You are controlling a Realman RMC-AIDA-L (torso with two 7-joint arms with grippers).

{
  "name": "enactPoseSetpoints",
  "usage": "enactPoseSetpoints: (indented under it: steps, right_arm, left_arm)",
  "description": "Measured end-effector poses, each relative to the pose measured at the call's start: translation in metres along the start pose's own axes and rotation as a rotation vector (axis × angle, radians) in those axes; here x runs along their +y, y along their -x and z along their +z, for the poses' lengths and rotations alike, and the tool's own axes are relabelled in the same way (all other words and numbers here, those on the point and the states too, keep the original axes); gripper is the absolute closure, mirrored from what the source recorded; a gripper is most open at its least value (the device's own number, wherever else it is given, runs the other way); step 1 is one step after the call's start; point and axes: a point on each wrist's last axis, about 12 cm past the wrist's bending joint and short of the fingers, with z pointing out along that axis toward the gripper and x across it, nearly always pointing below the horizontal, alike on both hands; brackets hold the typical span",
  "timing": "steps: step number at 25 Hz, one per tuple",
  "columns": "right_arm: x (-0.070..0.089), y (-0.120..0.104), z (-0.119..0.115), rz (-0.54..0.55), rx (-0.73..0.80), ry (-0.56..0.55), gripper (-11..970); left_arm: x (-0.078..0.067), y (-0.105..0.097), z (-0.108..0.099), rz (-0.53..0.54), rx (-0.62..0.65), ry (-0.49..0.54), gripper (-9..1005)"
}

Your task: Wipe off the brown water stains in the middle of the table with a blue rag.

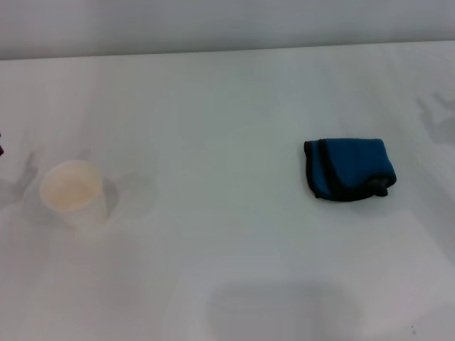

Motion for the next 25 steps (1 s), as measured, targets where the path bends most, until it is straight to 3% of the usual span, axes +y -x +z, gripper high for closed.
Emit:
enactPoseSetpoints:
  steps: [9,14,20,25]
  right_arm:
    - [0.002,-0.011,-0.005,0.03,-0.019,-0.088,465]
    - [0.001,-0.018,-0.009,0.032,-0.014,-0.142,228]
    - [0.004,-0.026,-0.009,0.039,0.003,-0.18,74]
    - [0.006,-0.03,-0.011,0.045,0.01,-0.197,74]
  left_arm:
    - [0.0,0.001,0.004,0.001,0.003,0.0,114]
    - [0.002,0.003,0.004,-0.011,-0.013,0.017,114]
    - [0.007,0.006,0.0,-0.044,-0.048,0.065,113]
    - [0.008,0.005,-0.002,-0.052,-0.056,0.082,113]
